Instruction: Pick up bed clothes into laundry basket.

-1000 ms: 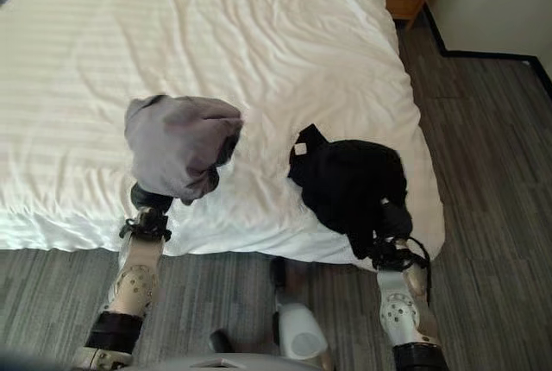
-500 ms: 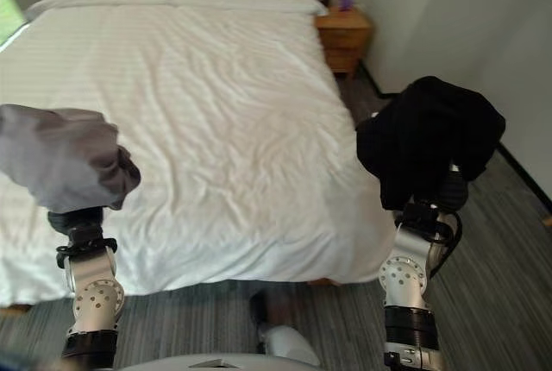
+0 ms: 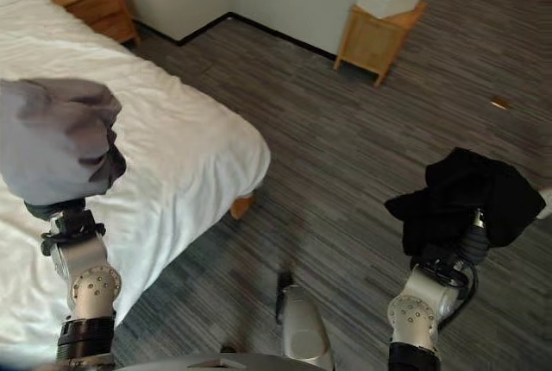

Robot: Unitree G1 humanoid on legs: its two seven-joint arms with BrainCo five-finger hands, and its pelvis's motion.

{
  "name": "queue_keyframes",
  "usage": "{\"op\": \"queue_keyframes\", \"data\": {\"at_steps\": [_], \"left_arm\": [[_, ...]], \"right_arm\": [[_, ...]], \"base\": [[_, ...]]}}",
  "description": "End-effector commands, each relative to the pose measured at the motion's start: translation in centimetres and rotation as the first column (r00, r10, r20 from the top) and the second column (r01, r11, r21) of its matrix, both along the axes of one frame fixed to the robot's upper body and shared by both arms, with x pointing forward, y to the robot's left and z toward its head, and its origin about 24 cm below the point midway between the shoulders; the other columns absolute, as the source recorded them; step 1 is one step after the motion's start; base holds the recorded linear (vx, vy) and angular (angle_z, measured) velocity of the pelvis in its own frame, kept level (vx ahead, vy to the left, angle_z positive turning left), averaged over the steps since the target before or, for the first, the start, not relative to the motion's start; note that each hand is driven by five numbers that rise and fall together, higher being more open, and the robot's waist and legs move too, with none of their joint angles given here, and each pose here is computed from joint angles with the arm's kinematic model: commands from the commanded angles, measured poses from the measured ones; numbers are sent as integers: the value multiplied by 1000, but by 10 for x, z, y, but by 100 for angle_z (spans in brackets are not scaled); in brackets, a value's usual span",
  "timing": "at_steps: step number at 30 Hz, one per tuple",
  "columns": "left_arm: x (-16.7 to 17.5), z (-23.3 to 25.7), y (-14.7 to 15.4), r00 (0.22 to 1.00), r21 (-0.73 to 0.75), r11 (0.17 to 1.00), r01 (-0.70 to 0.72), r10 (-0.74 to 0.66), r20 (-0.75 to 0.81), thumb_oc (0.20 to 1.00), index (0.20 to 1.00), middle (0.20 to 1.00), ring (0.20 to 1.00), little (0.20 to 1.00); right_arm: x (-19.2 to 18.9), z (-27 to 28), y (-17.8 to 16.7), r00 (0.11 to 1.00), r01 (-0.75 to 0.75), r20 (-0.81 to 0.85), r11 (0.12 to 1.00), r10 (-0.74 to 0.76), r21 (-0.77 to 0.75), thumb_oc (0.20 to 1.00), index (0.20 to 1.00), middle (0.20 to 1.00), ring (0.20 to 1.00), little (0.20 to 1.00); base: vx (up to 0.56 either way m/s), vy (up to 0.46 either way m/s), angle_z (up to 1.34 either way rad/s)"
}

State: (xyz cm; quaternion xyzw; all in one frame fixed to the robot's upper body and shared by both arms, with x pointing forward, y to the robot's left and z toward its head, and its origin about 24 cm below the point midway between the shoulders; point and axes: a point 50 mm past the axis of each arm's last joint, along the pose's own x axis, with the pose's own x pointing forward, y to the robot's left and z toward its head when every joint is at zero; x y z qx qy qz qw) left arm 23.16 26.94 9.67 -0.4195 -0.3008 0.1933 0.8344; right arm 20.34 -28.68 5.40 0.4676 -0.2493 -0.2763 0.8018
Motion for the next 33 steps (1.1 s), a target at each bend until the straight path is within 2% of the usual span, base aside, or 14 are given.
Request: {"op": "queue_keyframes", "data": {"at_steps": [1,9,12,15,19,28,33], "left_arm": [[-14,59,12,986,278,959,-54,7,169,200,200,200,200,200],[-4,56,4,984,235,972,-4,-38,175,200,200,200,200,200],[0,48,-5,985,231,971,63,-97,141,200,200,200,200,200],[0,32,-11,990,169,981,90,-106,89,200,200,200,200,200],[-1,29,-6,993,195,977,91,-104,58,200,200,200,200,200],[-1,34,-3,995,220,973,67,-82,60,200,200,200,200,200],[-2,39,3,999,326,945,27,-31,7,200,200,200,200,200]], "right_arm": [[18,49,-1,986,-19,159,982,49,-188,200,200,200,200,200],[10,45,-1,990,-61,109,974,86,-217,200,200,200,200,200],[18,40,3,988,-118,68,968,136,-223,200,200,200,200,200],[25,33,16,979,-179,63,968,193,-173,200,200,200,200,200],[22,28,13,977,-208,3,953,214,-220,200,200,200,200,200],[30,37,21,968,-234,29,940,249,-247,200,200,200,200,200],[36,39,35,951,-293,13,913,310,-283,200,200,200,200,200]], "base": [[-44,-113,-95],[18,-293,-80],[15,-270,-44],[28,-98,-172],[256,42,-45],[277,111,-18],[312,188,-40]]}}
